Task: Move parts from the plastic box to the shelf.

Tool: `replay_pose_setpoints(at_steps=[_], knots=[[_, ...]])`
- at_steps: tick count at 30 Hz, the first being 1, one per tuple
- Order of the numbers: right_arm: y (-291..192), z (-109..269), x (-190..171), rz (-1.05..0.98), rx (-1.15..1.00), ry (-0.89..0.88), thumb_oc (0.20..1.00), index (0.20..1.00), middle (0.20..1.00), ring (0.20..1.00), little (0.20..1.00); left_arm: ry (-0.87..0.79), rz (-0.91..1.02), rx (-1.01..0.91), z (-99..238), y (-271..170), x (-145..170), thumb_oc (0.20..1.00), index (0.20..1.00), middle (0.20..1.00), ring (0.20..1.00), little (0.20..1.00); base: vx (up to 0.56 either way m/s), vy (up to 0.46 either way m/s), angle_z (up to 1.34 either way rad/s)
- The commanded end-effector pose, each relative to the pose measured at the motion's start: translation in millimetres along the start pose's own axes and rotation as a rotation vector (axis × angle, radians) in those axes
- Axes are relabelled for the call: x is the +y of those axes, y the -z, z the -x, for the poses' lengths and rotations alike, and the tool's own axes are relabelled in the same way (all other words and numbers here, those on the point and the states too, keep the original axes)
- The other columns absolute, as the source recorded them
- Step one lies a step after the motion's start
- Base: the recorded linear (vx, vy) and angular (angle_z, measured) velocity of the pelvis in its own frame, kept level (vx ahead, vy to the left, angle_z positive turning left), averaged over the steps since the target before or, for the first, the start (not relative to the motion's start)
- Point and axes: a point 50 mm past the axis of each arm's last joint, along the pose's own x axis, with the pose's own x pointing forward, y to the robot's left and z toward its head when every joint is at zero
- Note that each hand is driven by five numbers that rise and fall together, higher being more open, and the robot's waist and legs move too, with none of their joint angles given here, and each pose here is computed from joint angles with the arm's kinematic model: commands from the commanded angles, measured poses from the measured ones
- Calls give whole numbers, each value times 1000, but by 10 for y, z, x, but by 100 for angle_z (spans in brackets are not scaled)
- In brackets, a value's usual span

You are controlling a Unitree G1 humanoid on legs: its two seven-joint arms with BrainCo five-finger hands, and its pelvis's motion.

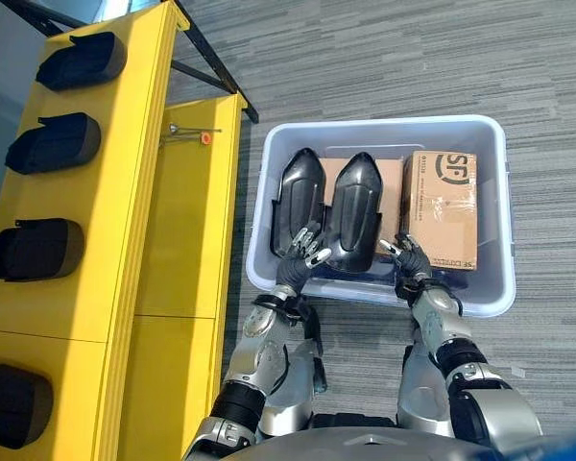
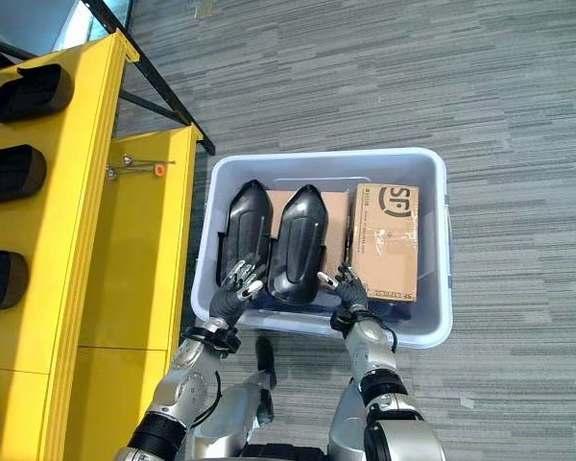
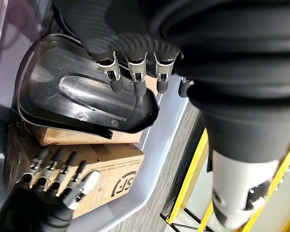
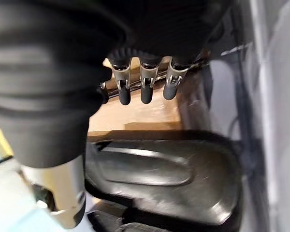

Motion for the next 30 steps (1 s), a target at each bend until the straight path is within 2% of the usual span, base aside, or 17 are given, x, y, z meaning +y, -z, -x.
replay_pose_setpoints(at_steps=[1,15,30], knots=[[-132,-77,181,-23,-61,-21,1000,1000,1000,1000,1000,88,110,-179,-149,-228,-410,1000,1000,1000,1000,1000,0,0,0],[-195,-151,65,88,-37,30,1000,1000,1000,1000,1000,111,128,-183,-158,-226,-513,1000,1000,1000,1000,1000,-4,12,1],[-431,-270,212,145,-77,95,1000,1000,1000,1000,1000,129,130,-204,-169,-282,-595,1000,1000,1000,1000,1000,4,43,3]])
